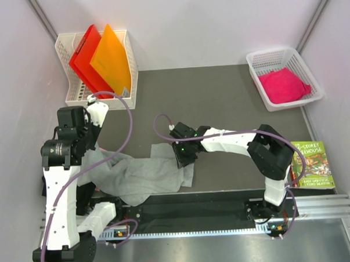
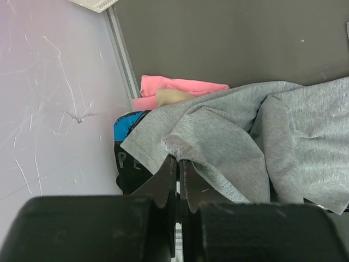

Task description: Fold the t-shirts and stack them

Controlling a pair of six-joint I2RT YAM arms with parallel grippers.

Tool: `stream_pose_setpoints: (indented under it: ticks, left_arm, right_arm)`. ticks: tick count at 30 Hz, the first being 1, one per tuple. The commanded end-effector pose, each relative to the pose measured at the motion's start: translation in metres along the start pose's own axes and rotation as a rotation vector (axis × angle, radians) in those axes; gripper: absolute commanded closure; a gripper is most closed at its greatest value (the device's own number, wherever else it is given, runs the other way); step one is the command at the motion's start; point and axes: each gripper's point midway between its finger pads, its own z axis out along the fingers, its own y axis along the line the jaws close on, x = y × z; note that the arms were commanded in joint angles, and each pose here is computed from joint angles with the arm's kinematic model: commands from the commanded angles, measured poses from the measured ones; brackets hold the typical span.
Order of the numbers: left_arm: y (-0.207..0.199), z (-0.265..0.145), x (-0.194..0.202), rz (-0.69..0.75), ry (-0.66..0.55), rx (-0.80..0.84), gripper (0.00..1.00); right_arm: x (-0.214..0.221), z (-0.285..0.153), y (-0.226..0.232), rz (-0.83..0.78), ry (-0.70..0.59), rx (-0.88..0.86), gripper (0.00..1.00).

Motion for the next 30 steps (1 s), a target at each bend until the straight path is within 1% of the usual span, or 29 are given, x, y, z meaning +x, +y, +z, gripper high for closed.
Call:
stream_pose_setpoints:
  ticks: [1, 3, 6, 7, 8, 10, 11, 13, 14, 16, 17, 19, 20, 21, 22, 24, 25, 26, 27, 28, 29, 30]
  left_arm:
    - [0.008, -0.007, -0.016, -0.005, -0.069, -0.026, 1.0]
    - [0.007, -0.004, -0.011, 0.008, -0.063, -0.028, 1.0]
    - [0.004, -0.001, -0.003, 0.024, -0.054, -0.029, 1.0]
    - [0.003, 0.0, -0.001, 0.028, -0.05, -0.026, 1.0]
    - [-0.001, 0.002, 0.002, 0.038, -0.043, -0.015, 1.0]
    - [-0.007, 0.006, 0.006, 0.048, -0.033, 0.017, 1.0]
    - [-0.013, 0.011, 0.01, 0.062, -0.014, 0.046, 1.0]
    - [-0.023, 0.017, 0.014, 0.078, 0.0, 0.097, 1.0]
    - [-0.027, 0.023, 0.019, 0.094, 0.023, 0.12, 1.0]
    - [-0.034, 0.03, 0.021, 0.116, 0.031, 0.159, 1.0]
    - [-0.039, 0.038, 0.025, 0.121, 0.055, 0.182, 1.0]
    - [-0.053, 0.043, 0.022, 0.132, 0.049, 0.265, 1.0]
    - [-0.063, 0.048, 0.017, 0.13, 0.043, 0.322, 1.0]
    - [-0.068, 0.052, 0.013, 0.129, 0.036, 0.345, 1.0]
    - [-0.072, 0.06, 0.005, 0.11, 0.027, 0.358, 1.0]
    - [-0.086, 0.069, -0.009, 0.128, 0.001, 0.382, 1.0]
    - [-0.093, 0.078, -0.013, 0.119, 0.017, 0.389, 1.0]
    - [-0.101, 0.084, -0.028, 0.147, -0.022, 0.39, 1.0]
    - [-0.105, 0.088, -0.033, 0.139, -0.031, 0.406, 1.0]
    - [-0.108, 0.098, -0.037, 0.114, -0.012, 0.413, 1.0]
    - [-0.105, 0.102, -0.047, 0.107, -0.031, 0.399, 1.0]
    - [-0.099, 0.107, -0.049, 0.104, -0.022, 0.366, 1.0]
  right_arm:
    - [-0.019, 0.003, 0.013, 0.016, -0.047, -0.038, 0.85]
    - [-0.021, 0.004, 0.011, 0.031, -0.057, -0.024, 1.0]
    - [-0.023, 0.002, -0.01, 0.075, -0.079, 0.037, 1.0]
    - [-0.026, -0.005, -0.018, 0.09, -0.096, 0.051, 1.0]
    - [-0.03, -0.009, -0.035, 0.122, -0.109, 0.086, 1.0]
    - [-0.025, -0.021, -0.064, 0.152, -0.119, 0.157, 1.0]
    - [-0.031, -0.028, -0.088, 0.184, -0.142, 0.204, 1.0]
    - [-0.022, -0.045, -0.118, 0.228, -0.153, 0.26, 1.0]
    - [-0.027, -0.056, -0.144, 0.28, -0.177, 0.3, 1.0]
    - [-0.019, -0.075, -0.171, 0.334, -0.199, 0.341, 1.0]
    - [-0.015, -0.084, -0.195, 0.381, -0.204, 0.377, 1.0]
    - [-0.014, -0.099, -0.211, 0.41, -0.228, 0.393, 1.0]
    - [-0.014, -0.106, -0.225, 0.431, -0.236, 0.411, 1.0]
    - [-0.015, -0.112, -0.229, 0.44, -0.247, 0.413, 1.0]
    - [-0.016, -0.114, -0.232, 0.445, -0.252, 0.418, 1.0]
    - [-0.019, -0.123, -0.243, 0.458, -0.264, 0.459, 1.0]
    - [-0.021, -0.126, -0.246, 0.459, -0.268, 0.47, 1.0]
    - [-0.023, -0.132, -0.253, 0.471, -0.277, 0.498, 1.0]
    - [-0.026, -0.134, -0.256, 0.475, -0.284, 0.507, 1.0]
    - [-0.026, -0.137, -0.262, 0.483, -0.289, 0.522, 1.0]
    - [-0.032, -0.142, -0.266, 0.485, -0.302, 0.531, 1.0]
    - [-0.035, -0.142, -0.266, 0.475, -0.299, 0.532, 0.96]
